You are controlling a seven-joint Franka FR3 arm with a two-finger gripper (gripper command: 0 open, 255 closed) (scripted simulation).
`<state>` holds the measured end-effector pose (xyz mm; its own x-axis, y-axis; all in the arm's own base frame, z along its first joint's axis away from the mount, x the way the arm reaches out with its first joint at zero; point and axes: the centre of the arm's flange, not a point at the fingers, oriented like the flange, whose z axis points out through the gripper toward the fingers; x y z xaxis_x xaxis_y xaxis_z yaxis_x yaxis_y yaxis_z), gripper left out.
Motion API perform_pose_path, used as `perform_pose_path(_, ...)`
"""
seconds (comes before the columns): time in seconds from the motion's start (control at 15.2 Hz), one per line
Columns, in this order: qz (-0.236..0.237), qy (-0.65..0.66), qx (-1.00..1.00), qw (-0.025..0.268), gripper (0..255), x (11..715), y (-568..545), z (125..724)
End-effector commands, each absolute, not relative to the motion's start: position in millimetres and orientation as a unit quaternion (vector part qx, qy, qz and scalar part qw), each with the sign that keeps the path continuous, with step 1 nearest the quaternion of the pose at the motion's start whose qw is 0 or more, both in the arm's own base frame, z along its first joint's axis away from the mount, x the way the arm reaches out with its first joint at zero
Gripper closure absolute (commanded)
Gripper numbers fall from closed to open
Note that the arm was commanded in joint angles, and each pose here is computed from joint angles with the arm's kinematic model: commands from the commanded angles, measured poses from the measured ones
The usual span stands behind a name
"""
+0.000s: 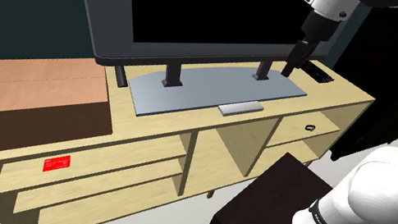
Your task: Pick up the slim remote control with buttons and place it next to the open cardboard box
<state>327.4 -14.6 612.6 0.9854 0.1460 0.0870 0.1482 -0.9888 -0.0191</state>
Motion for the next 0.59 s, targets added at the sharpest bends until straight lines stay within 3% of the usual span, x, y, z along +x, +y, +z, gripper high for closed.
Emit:
perform_pose_path(0.0,-0.043,-0.074,-0.996,0.013,0,327.4,-14.6,612.6)
perform_pose_path(0.53,-0.027,-0.254,-0.967,0.000,0,384.1,-44.2,527.1)
